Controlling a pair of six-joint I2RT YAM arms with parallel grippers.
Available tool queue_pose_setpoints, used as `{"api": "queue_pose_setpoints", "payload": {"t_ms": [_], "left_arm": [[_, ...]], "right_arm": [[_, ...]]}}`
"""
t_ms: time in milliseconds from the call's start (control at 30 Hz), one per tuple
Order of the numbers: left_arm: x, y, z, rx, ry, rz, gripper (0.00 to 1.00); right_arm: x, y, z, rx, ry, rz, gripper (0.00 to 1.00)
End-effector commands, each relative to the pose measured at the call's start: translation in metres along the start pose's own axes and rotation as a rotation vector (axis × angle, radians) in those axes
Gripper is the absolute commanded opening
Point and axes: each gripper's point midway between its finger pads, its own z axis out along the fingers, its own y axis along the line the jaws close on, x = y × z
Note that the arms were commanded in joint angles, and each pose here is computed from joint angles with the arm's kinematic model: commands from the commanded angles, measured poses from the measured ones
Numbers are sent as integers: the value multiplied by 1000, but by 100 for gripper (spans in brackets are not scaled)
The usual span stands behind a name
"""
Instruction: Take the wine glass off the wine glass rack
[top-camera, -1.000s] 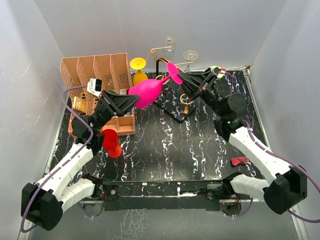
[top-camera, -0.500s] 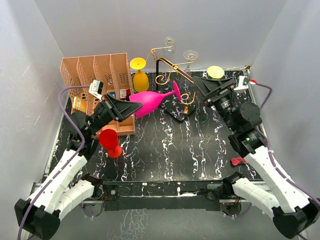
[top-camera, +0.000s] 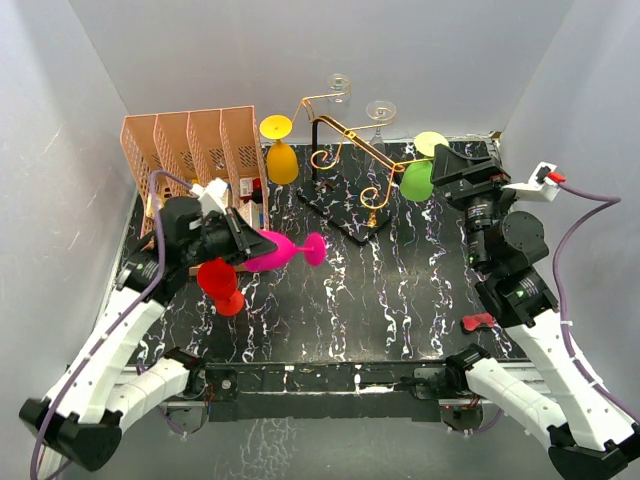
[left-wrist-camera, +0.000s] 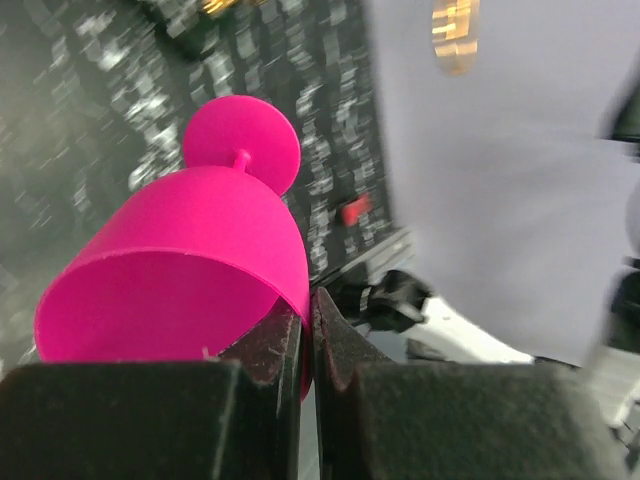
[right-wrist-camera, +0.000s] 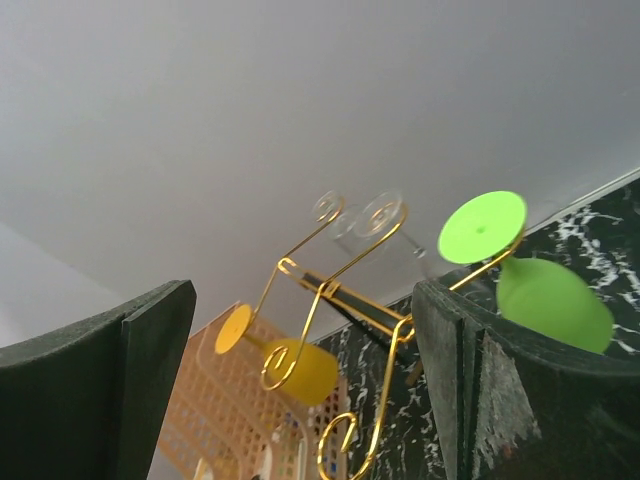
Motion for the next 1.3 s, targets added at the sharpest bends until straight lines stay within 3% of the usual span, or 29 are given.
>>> {"api": "queue_pose_setpoints", "payload": {"t_ms": [0, 167, 333, 433, 567, 767, 1267], "left_arm": [[21, 41, -6, -243, 111, 38, 0], [32, 62, 1, -431, 210, 98, 0], [49, 77, 11, -590, 306, 184, 0], [49, 86, 14, -687, 343, 239, 0], [53, 90, 25, -725, 406, 261, 0], [53, 106, 16, -833, 441, 300, 0], [63, 125, 25, -853, 478, 328, 1]], "right_arm": [[-33, -16, 2, 124, -125, -39, 99], [-35, -24, 6, 196, -129, -72, 99], [-40, -14, 1, 137, -100, -164, 99], [-32, 1, -2, 11, -55, -306, 99], [-24, 9, -3, -68, -54, -316, 99], [-16, 2, 2, -35, -27, -319, 99], [-15, -1, 3, -19, -24, -314, 99]]}}
